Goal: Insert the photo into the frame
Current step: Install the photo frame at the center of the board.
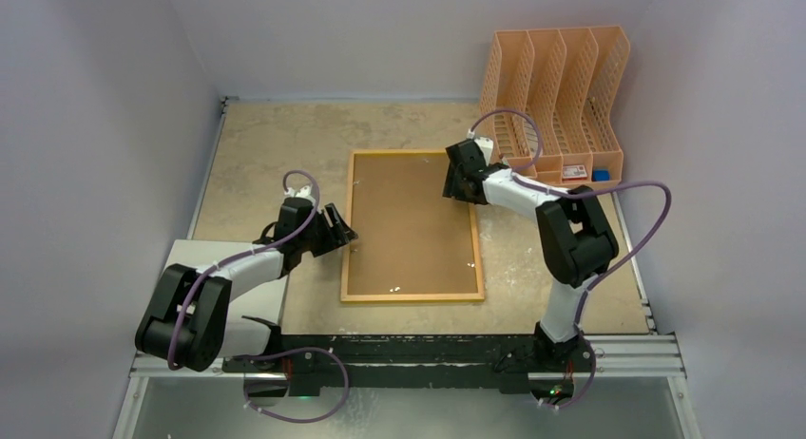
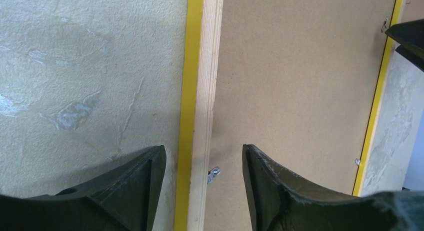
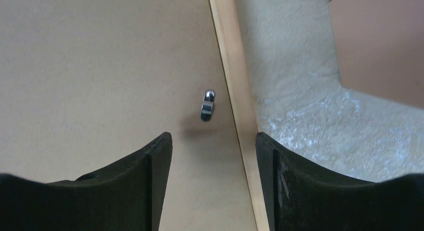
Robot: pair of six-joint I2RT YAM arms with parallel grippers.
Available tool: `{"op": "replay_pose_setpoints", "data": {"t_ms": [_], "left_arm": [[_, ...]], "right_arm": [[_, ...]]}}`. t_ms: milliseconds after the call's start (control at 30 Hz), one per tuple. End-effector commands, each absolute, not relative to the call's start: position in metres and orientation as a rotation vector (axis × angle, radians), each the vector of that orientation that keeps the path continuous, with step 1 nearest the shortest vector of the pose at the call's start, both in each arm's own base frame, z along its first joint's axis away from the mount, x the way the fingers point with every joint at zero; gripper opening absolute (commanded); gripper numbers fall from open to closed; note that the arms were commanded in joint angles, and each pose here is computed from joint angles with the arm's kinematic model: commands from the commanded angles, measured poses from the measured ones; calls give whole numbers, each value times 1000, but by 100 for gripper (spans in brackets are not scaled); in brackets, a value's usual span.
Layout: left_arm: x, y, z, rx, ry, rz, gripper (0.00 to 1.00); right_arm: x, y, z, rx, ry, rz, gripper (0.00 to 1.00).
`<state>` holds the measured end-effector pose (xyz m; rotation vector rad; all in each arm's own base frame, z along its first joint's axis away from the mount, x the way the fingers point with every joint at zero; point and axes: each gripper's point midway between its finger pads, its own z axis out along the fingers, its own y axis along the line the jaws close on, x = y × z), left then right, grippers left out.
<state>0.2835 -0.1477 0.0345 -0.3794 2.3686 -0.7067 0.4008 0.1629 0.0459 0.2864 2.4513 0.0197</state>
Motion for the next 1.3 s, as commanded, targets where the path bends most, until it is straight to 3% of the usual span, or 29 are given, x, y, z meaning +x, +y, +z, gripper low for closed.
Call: {"op": "replay_pose_setpoints", "data": {"t_ms": [0,300,600,800,1033,1267], "left_arm": [[283,-143,33,-396,2380,-690,60],[284,-143,33,-391,2382,-688,60],[282,-143,31,-382,2389,-689,60],[282,-143,30,-383,2392,-688,60],[281,-143,29,-382,2395,-688,60],[282,-144,31,-383,2389,-689,60]], "right_arm": [[424,153,59,290,2386,-50,64],[431,153,40,232,2434,-35,59],[423,153,33,213,2450,-16,40],[420,150,35,208,2446,-18,35],[421,148,32,195,2444,-20,21],[423,151,42,199,2423,10,23]]}}
